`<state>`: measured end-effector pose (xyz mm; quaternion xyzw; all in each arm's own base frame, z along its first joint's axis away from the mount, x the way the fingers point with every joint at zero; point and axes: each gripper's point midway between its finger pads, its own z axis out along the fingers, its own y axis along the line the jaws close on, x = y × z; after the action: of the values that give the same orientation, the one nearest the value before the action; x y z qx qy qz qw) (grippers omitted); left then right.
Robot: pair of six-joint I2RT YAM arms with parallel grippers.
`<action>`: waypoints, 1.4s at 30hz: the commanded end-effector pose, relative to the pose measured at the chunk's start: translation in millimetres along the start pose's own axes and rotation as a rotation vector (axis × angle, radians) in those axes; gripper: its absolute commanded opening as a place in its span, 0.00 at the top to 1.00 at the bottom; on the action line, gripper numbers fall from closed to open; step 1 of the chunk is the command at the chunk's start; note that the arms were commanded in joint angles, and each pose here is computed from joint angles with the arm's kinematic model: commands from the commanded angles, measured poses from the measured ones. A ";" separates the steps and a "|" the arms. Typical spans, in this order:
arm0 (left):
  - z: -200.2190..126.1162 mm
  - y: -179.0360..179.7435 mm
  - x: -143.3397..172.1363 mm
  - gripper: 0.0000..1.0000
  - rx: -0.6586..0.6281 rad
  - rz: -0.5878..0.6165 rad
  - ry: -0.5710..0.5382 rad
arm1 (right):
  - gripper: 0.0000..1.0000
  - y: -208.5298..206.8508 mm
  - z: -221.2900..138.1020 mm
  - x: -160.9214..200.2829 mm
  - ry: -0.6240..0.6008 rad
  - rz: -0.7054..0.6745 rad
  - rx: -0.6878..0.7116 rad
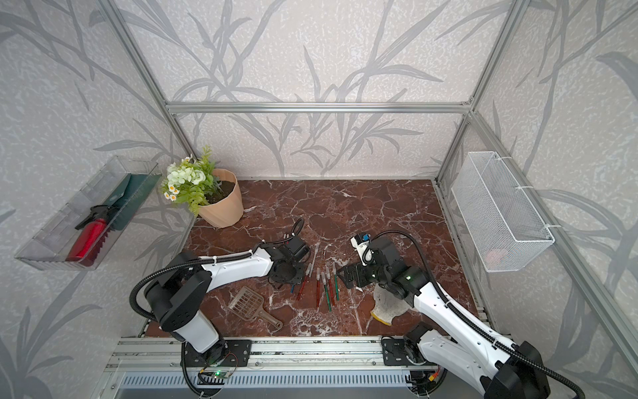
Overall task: Remove protective caps from carving knives
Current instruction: Pick up the carving knife from the center of the board, then remove the protective sleeve from the carving knife.
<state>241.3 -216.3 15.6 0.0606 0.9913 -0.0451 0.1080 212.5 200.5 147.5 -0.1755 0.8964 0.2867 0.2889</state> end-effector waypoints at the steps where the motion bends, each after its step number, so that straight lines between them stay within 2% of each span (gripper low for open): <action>1: 5.3 8.0 7.9 0.87 -0.053 0.010 0.034 | 0.01 3.6 -1.5 -0.7 0.003 -0.006 -0.009; 8: -2.2 3.5 3.8 0.89 -0.022 0.010 0.007 | 0.01 -0.1 0.1 0.3 0.007 0.021 0.009; 18: -28.0 -20.2 -11.5 0.90 0.146 0.016 -0.094 | 0.00 10.0 13.4 -8.0 -0.039 0.228 -0.076; 24: -44.5 -50.1 -14.4 0.90 0.323 0.075 -0.116 | 0.09 3.9 25.1 -17.3 -0.061 0.363 -0.059; 28: -51.2 -58.9 -12.0 0.93 0.392 0.130 -0.140 | 0.14 9.7 35.0 -27.6 -0.052 0.438 -0.120; 33: -57.1 -72.3 -7.7 0.93 0.487 0.154 -0.143 | 0.25 7.3 46.0 -36.5 -0.044 0.456 -0.135; 37: -60.6 -87.3 -5.1 0.93 0.583 0.154 -0.140 | 0.32 10.6 54.8 -46.0 -0.045 0.479 -0.204; 42: -60.8 -94.1 -5.8 0.93 0.625 0.146 -0.144 | 0.42 10.2 65.7 -53.4 -0.040 0.487 -0.225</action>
<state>222.3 -291.8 72.6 0.1515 0.9273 -0.3088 0.1479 263.2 243.3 117.6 0.0334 0.8891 0.4148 0.1907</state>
